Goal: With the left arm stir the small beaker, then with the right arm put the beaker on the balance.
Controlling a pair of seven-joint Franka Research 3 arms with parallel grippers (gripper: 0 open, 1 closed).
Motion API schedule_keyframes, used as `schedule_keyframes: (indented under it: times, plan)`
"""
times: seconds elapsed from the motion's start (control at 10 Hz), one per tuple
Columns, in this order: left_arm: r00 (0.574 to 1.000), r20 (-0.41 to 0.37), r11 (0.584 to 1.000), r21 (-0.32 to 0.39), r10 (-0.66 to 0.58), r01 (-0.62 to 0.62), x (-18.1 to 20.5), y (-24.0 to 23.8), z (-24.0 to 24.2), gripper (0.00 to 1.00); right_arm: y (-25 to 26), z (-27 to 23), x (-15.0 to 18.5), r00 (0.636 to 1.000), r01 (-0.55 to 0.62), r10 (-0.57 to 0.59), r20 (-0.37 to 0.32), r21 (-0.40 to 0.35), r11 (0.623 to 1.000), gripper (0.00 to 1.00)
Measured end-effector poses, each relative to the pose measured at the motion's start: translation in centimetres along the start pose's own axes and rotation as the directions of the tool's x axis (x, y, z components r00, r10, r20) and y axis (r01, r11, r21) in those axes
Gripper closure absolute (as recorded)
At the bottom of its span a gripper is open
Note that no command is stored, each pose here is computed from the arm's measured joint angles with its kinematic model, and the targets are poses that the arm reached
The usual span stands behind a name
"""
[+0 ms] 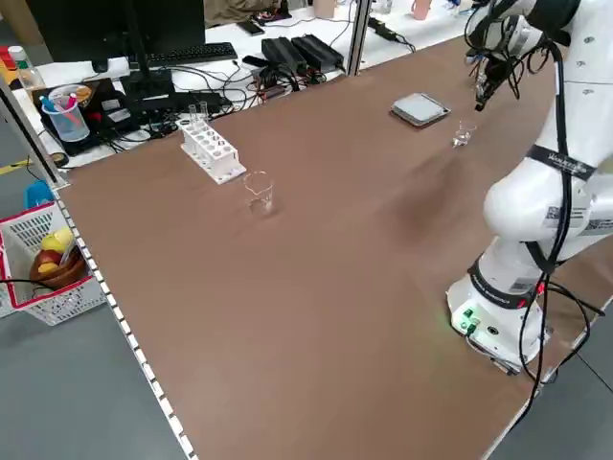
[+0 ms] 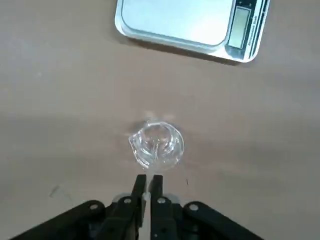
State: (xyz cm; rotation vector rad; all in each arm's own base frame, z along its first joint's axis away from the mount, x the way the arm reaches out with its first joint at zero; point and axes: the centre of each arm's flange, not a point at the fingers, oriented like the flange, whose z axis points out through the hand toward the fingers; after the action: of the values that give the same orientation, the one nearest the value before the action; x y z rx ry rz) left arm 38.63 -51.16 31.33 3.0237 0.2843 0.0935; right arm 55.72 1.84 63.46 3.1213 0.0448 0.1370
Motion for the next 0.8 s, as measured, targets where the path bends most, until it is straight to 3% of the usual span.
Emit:
schedule_keyframes:
  times: [0.4, 0.8]
  plan:
    - [0.998, -0.006, 0.998, -0.006, -0.057, 0.057, 1.1, 0.8, 0.7, 0.93, 0.0, 0.0, 0.0, 1.000, 0.000, 0.000, 0.000, 0.000, 1.000, 0.00]
    - [0.998, -0.010, 0.997, 0.058, -0.057, 0.057, 2.0, 0.0, 1.0, 0.93, 0.0, 0.0, 0.0, 1.000, 0.000, 0.000, 0.000, 0.000, 1.000, 0.00]
